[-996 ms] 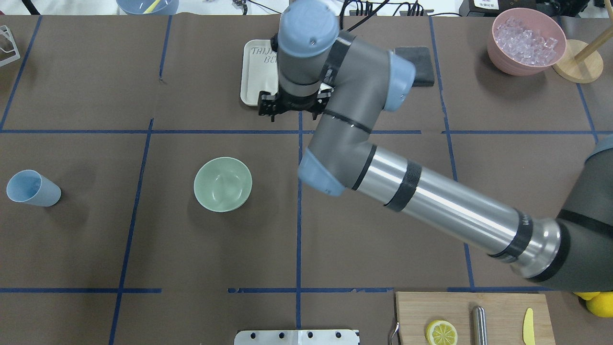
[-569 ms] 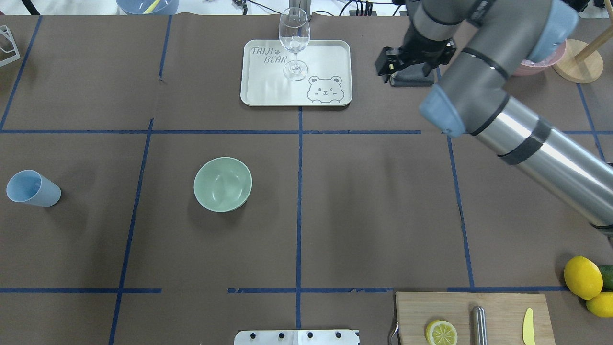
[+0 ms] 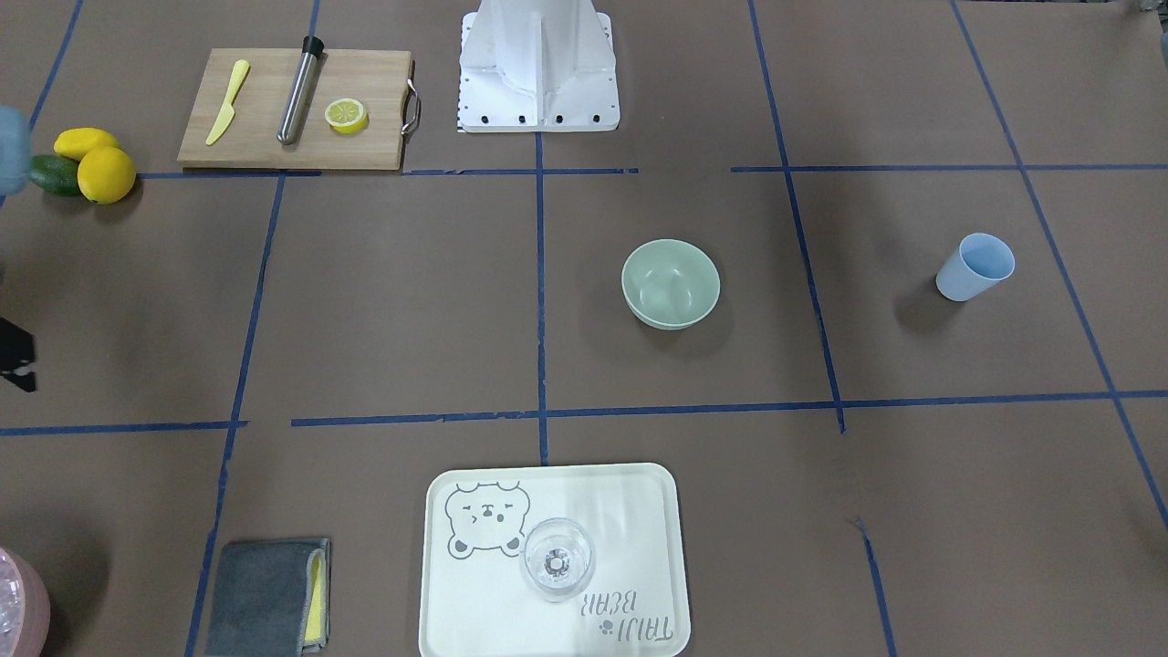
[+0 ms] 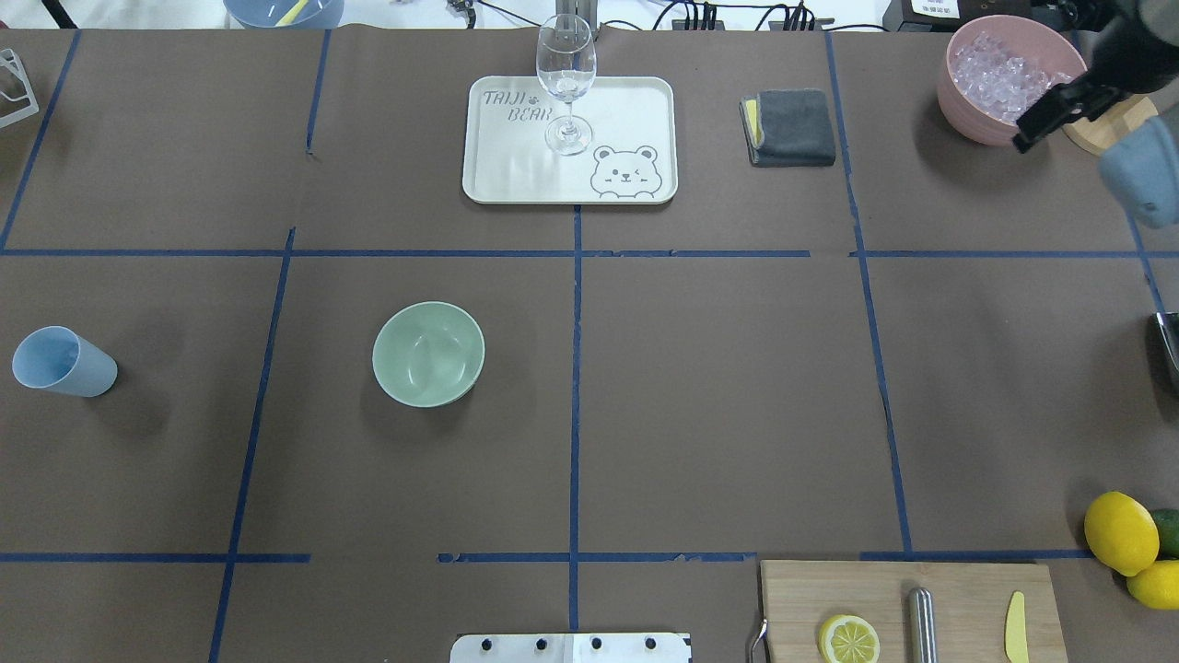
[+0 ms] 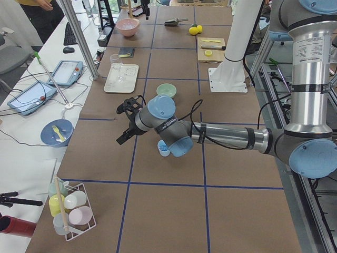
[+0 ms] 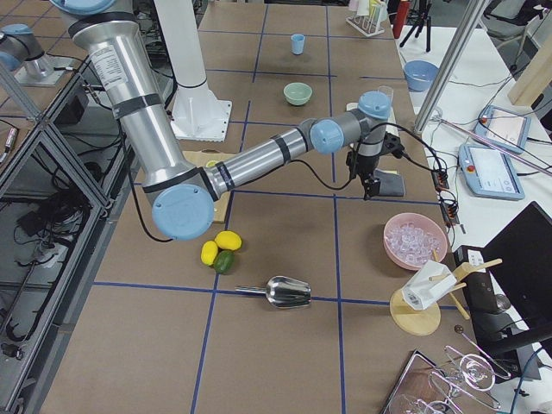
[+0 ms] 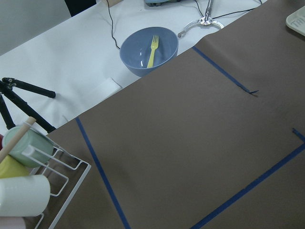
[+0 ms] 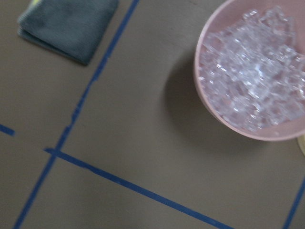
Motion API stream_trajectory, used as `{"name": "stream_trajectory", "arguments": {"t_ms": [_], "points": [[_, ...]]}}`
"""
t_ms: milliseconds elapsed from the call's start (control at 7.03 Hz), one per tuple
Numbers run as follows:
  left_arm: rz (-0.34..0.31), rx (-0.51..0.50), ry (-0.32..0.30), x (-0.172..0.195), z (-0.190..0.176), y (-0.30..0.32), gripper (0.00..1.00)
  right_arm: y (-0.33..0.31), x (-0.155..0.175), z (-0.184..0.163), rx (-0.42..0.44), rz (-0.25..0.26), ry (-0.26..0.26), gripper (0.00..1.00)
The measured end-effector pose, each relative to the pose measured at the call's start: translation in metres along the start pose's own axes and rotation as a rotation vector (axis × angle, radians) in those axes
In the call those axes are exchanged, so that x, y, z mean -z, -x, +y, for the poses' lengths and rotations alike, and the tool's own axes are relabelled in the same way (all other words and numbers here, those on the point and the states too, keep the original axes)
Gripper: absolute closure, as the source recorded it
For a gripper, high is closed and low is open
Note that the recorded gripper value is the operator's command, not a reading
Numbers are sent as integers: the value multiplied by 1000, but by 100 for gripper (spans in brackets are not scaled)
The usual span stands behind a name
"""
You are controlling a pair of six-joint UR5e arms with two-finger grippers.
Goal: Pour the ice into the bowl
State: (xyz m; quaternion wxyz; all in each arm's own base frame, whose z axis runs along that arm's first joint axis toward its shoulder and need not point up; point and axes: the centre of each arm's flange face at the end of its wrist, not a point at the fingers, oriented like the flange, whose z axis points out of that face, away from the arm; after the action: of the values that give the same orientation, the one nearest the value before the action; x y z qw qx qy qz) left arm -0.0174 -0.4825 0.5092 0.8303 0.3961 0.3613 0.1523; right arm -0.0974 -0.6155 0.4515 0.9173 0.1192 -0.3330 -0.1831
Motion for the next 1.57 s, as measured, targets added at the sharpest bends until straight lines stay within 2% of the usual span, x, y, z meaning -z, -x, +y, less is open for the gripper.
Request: {"name": "stream_trajectory", "arguments": {"t_ms": [142,285,569,854,1139,1423,1566], "points": [[15,36,-1,-2,0,-18,0,-56,3,46,0,5,11,0],[17,92,0,0,5,-36,0,-97,5,88,-38,6,19,0],[-7,204,-39,6,38,-68,0,-133,4,141,-104,-10,26,0],[-22,316,-97,-1,82,-102,0,-139,1,158,-122,-10,29,0],[-61,437,-117,-37,104,-147,0,-139,0,161,-128,-9,30,0],[-108,503,-95,-54,136,-172,0,-140,1,162,-133,-8,28,0],[-113,528,-63,-60,151,-177,0,-141,1,162,-134,-8,28,0]]}}
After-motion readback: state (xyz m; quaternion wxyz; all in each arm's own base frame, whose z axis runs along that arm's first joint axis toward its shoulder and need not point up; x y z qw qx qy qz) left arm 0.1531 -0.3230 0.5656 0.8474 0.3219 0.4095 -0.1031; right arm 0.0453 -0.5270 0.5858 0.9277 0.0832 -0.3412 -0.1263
